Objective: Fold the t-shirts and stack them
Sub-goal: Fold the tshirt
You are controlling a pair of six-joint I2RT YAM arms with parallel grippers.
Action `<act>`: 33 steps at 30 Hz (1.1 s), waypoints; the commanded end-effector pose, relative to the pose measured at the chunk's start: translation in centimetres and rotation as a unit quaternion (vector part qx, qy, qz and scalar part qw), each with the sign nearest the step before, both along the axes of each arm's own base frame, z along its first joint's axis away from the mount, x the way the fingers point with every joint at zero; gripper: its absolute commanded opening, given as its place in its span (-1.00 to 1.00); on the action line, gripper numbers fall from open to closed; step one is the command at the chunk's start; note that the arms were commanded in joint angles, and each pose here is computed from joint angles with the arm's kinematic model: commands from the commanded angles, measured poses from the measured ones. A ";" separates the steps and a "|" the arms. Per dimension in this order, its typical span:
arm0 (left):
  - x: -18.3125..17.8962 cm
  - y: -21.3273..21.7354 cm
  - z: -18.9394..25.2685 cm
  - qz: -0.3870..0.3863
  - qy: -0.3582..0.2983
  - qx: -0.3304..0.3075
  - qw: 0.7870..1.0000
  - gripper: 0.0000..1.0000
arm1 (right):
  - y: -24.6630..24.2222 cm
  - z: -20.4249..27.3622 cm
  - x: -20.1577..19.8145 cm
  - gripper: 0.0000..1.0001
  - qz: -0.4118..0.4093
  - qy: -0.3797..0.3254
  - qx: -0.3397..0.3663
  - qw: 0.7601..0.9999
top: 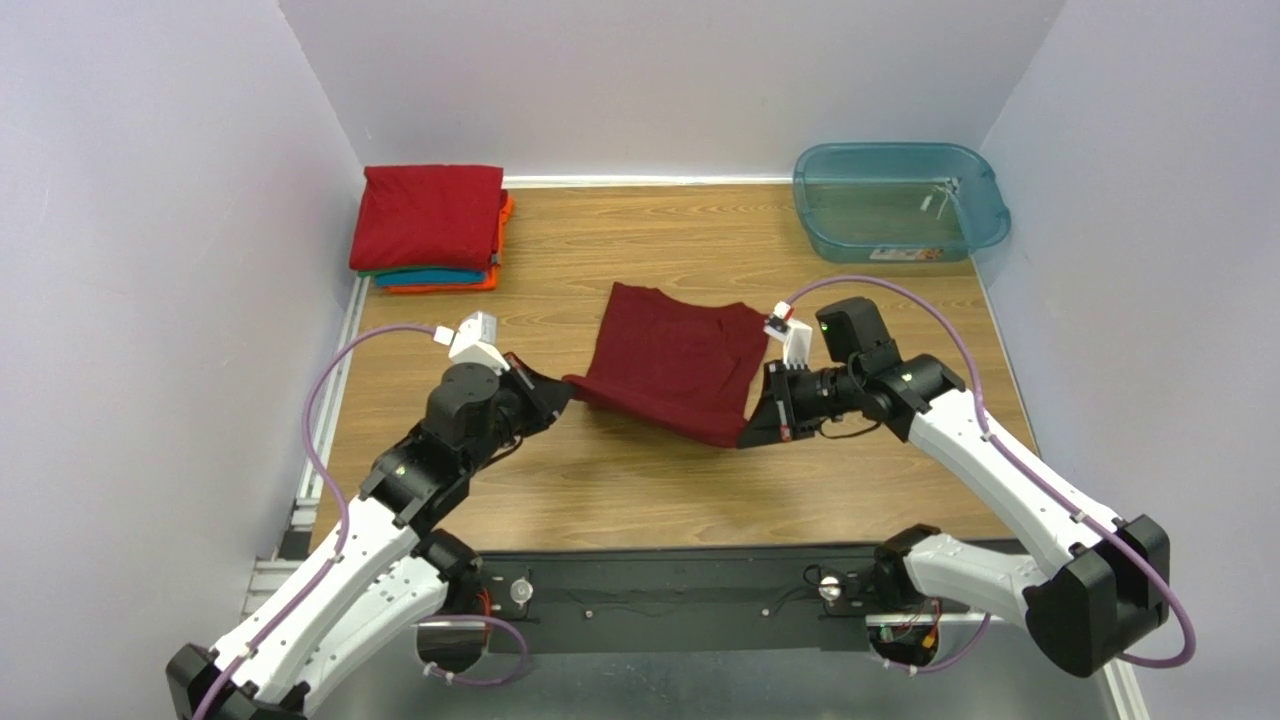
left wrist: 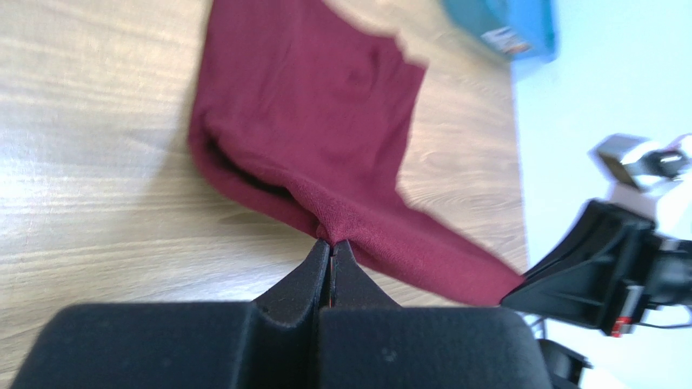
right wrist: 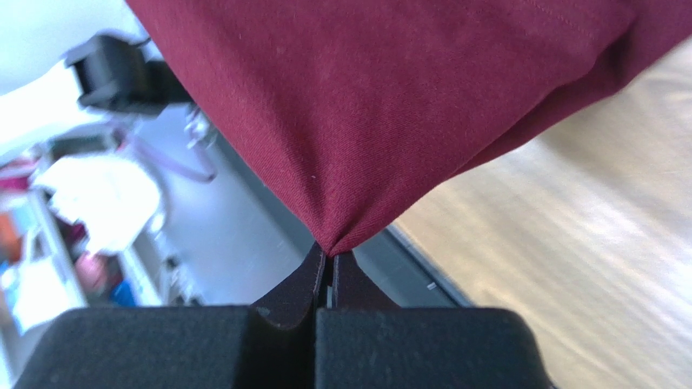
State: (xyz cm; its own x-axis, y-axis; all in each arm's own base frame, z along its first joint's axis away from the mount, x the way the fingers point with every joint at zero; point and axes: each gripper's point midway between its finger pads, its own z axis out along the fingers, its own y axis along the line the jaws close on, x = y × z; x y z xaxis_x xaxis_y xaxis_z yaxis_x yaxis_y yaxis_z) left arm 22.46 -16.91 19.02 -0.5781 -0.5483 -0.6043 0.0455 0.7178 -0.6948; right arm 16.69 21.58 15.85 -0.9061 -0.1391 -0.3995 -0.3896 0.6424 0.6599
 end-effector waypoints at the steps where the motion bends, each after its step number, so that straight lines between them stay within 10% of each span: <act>1: -0.1 2.0 2.6 0.042 -0.028 -0.001 0.999 -1.00 | 0.5 2.5 -3.3 -0.99 0.063 0.040 0.046 0.996; 33: 9.5 1.0 4.1 0.114 -0.068 0.080 0.988 -1.00 | -1.1 0.9 8.0 -0.99 -0.140 -0.052 -0.087 0.985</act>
State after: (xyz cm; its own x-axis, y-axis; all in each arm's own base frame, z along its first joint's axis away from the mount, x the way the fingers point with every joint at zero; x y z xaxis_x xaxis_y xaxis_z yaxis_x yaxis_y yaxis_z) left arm 29.45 -16.89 20.82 -0.4580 -0.5378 -0.7078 -0.0300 0.8051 -0.5924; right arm 21.68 21.38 16.48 -0.9117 -0.0332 -0.4094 -0.2847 0.7696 0.5716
